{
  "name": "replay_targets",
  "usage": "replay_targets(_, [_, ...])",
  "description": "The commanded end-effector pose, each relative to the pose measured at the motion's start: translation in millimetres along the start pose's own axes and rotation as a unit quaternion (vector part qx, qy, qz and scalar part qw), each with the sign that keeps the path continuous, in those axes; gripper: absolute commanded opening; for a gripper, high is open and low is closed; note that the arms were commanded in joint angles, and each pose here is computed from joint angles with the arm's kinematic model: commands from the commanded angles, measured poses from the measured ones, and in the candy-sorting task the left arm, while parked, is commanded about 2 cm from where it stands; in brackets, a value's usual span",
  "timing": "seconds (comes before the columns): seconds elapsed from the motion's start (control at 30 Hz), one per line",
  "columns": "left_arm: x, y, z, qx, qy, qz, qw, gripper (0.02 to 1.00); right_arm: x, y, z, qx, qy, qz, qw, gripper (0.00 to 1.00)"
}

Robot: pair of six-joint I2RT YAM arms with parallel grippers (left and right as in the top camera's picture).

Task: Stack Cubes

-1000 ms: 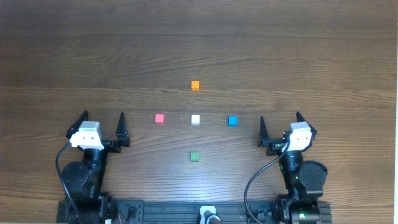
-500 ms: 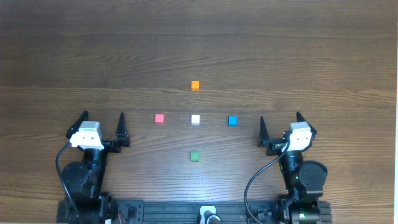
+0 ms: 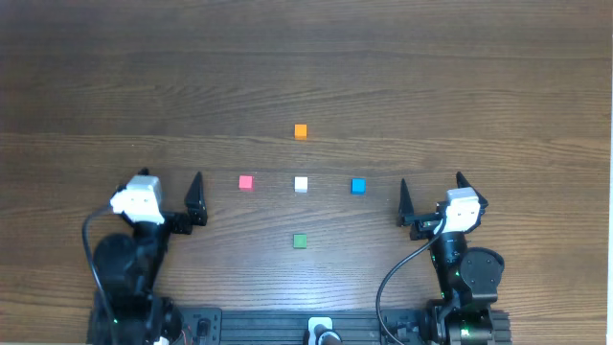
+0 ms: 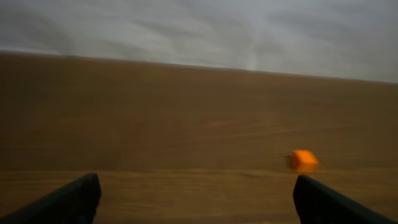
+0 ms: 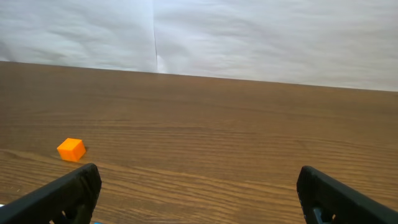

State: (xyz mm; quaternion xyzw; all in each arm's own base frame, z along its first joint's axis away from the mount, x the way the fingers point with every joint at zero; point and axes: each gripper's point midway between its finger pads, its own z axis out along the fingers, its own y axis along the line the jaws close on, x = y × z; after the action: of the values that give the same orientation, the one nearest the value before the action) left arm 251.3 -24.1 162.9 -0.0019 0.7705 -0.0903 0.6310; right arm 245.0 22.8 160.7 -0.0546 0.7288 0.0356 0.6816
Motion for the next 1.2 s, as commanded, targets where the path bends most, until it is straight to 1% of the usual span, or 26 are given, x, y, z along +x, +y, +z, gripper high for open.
replay_targets(0.03, [-43,-38,7,0.072,0.063,-0.042,0.994,0.998,1,4,0,-0.01,-0.003,-0.001,1.0,0.993])
replay_targets(0.07, [-44,-44,11,0.077,0.106,-0.055,0.99,0.998,1,4,0,-0.01,-0.003,-0.001,1.0,0.991])
replay_targets(0.13, [-41,-50,17,0.078,0.159,-0.066,0.982,0.998,1,4,0,-0.01,-0.003,-0.001,1.0,0.991])
replay_targets(0.2, [-34,-57,24,0.076,0.222,-0.078,0.969,0.998,1,4,0,-0.01,-0.003,-0.001,1.0,0.993])
replay_targets(0.27, [-24,-65,30,0.073,0.288,-0.087,0.951,0.998,1,4,0,-0.01,-0.003,-0.001,1.0,0.991])
replay_targets(0.3, [-12,-74,34,0.073,0.344,-0.083,0.932,0.993,1,4,0,-0.01,-0.003,-0.001,1.0,0.993])
replay_targets(0.33, [-4,-78,36,0.069,0.373,-0.082,0.922,0.998,1,4,0,-0.01,-0.003,-0.001,1.0,0.993])
replay_targets(0.43, [16,-83,43,0.036,0.424,-0.089,0.901,0.996,1,4,0,-0.01,-0.003,-0.001,1.0,0.991])
replay_targets(0.47, [34,-88,47,0.017,0.453,-0.09,0.887,0.996,1,4,0,-0.01,-0.003,-0.001,1.0,0.991])
replay_targets(0.53, [51,-93,48,0.002,0.477,-0.092,0.874,0.991,1,4,0,-0.01,-0.003,-0.001,1.0,0.993])
replay_targets(0.6, [69,-95,48,-0.023,0.501,-0.092,0.86,0.996,1,4,0,-0.01,-0.003,-0.001,1.0,0.993])
replay_targets(0.77, [102,-94,49,-0.077,0.532,-0.071,0.84,0.993,1,4,0,-0.01,-0.003,-0.001,1.0,0.993])
replay_targets(0.87, [114,-93,52,-0.093,0.538,-0.052,0.836,0.982,1,4,0,-0.01,-0.003,-0.001,1.0,0.993])
replay_targets(0.93, [121,-90,56,-0.108,0.537,-0.05,0.835,0.967,1,4,0,-0.01,-0.003,-0.001,1.0,0.993])
replay_targets(1.07, [129,-84,60,-0.123,0.538,-0.039,0.833,0.932,1,4,0,-0.01,-0.003,-0.001,1.0,0.991])
replay_targets(1.13, [133,-81,65,-0.128,0.536,-0.03,0.834,0.895,1,4,0,-0.01,-0.003,-0.001,1.0,0.993])
replay_targets(1.2, [136,-82,69,-0.12,0.535,-0.019,0.836,0.89,1,4,0,-0.01,-0.003,-0.001,1.0,0.991])
